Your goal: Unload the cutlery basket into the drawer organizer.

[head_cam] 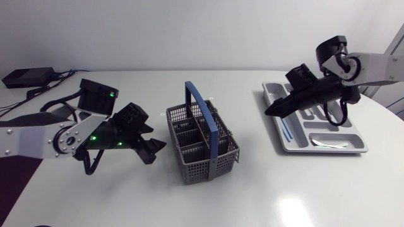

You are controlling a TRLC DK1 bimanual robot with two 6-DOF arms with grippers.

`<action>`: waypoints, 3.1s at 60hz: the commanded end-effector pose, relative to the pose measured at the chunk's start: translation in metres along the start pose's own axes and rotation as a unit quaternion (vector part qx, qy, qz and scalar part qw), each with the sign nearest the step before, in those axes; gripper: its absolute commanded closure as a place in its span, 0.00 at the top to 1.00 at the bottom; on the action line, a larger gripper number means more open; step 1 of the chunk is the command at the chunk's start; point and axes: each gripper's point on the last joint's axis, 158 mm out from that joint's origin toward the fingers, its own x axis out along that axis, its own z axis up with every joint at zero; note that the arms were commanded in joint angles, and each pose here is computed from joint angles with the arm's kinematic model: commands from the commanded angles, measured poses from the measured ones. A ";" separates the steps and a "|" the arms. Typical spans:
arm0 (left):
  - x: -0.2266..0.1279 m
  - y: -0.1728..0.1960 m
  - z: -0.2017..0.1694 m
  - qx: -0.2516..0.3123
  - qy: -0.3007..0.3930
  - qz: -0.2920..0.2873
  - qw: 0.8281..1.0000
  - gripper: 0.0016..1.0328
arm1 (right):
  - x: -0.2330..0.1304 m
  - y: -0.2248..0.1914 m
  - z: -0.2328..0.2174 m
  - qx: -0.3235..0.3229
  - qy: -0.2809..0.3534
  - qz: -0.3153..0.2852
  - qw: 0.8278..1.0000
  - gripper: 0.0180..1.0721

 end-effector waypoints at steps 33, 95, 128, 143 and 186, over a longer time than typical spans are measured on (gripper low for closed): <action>0.067 0.061 0.036 -0.048 0.001 0.033 0.998 0.79 | 0.031 0.166 -0.047 -0.125 0.061 0.124 0.982 0.65; -0.053 -0.081 -0.048 0.104 0.053 -0.063 0.991 0.32 | 0.096 0.053 0.068 -0.033 -0.017 0.073 0.997 0.05; 0.013 -0.040 -0.029 0.076 0.038 -0.032 0.996 0.33 | 0.074 0.095 0.045 -0.021 0.001 0.189 0.982 0.05; 0.020 -0.016 -0.019 0.063 0.027 -0.010 0.998 0.33 | 0.045 0.107 0.004 -0.016 0.015 0.194 0.981 0.05; 0.049 0.030 0.006 0.037 0.019 0.015 0.999 0.55 | -0.001 0.091 -0.039 -0.005 0.007 0.056 0.998 0.33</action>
